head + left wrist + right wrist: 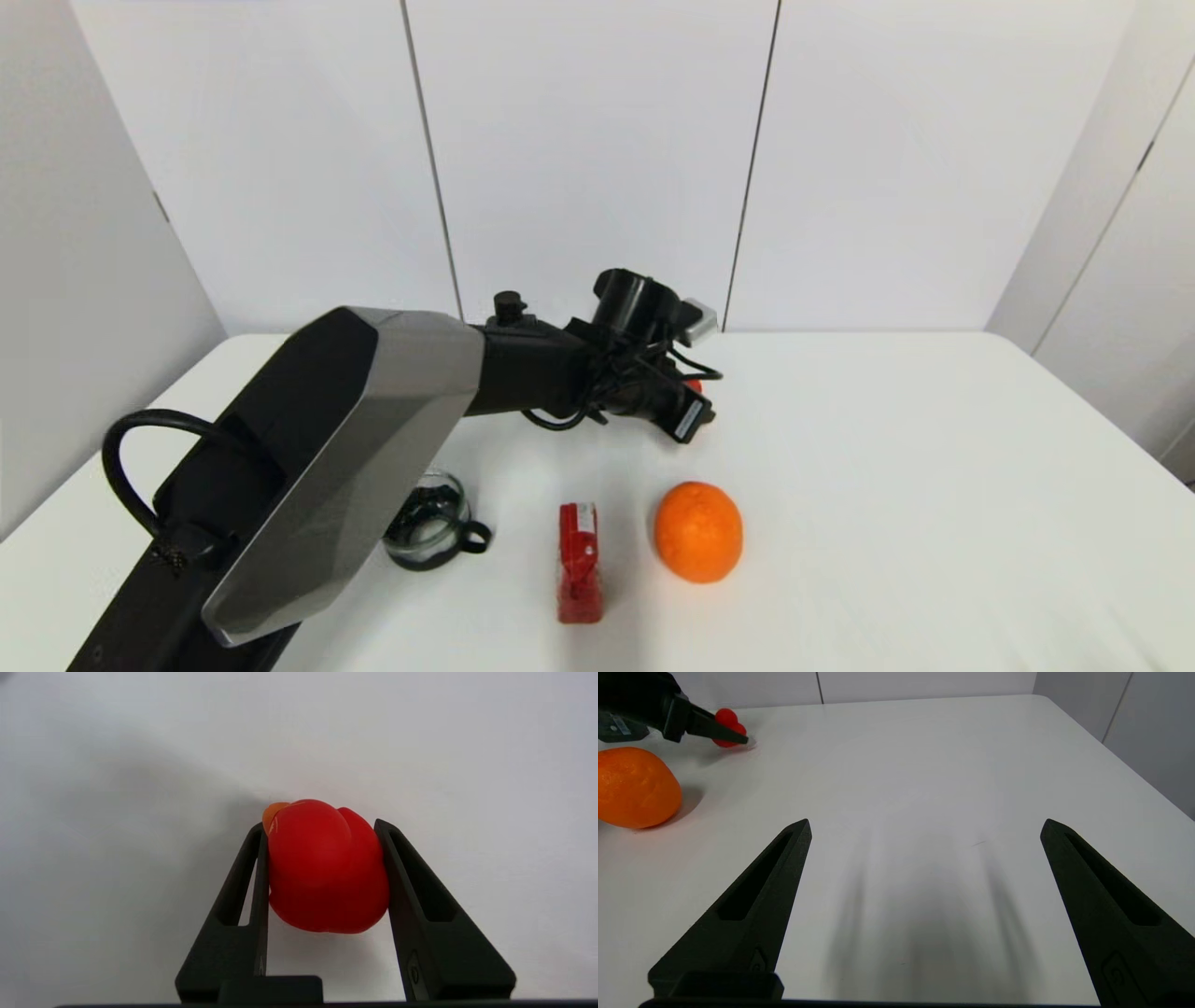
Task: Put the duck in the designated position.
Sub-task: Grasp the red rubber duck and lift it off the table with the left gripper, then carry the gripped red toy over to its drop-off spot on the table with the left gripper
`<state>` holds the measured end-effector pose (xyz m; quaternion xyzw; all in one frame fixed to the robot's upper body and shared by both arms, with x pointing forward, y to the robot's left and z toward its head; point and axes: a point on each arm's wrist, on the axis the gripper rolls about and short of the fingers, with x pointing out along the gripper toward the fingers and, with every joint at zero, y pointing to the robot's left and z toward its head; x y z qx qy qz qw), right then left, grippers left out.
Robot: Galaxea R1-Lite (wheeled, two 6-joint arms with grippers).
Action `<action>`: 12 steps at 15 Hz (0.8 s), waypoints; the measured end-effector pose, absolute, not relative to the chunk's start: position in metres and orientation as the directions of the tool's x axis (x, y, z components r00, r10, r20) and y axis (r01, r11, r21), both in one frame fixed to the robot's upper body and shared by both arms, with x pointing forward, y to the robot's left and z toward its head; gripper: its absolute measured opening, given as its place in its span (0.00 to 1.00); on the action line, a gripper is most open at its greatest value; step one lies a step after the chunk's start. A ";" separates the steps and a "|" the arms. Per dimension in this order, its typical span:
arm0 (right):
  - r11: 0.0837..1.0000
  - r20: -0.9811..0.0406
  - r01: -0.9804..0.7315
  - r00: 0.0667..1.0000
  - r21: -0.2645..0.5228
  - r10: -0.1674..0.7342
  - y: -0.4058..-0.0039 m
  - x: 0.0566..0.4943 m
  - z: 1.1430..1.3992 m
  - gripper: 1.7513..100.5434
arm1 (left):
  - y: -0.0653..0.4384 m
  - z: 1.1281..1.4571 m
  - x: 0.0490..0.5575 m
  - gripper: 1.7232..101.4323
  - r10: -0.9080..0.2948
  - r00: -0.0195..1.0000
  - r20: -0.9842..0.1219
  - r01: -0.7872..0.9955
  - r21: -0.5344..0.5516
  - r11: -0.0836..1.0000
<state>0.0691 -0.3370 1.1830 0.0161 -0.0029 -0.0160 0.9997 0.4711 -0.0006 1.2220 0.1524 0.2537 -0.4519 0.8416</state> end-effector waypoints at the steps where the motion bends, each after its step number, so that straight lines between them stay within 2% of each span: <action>1: 0.999 0.005 0.032 0.999 0.031 -0.032 -0.337 0.069 1.183 0.97 | 0.001 1.230 0.469 0.41 -0.687 0.465 -0.559 0.839 0.028 0.544; 7: 0.999 0.005 0.032 0.999 0.031 -0.032 -0.337 0.069 1.183 0.97 | 0.021 1.302 0.446 0.40 -0.712 0.509 -0.484 0.829 0.054 0.556; 12: 0.999 0.005 0.032 0.999 0.031 -0.032 -0.337 0.069 1.183 0.97 | 0.051 1.376 0.423 0.40 -0.694 0.634 -0.342 0.762 0.125 0.635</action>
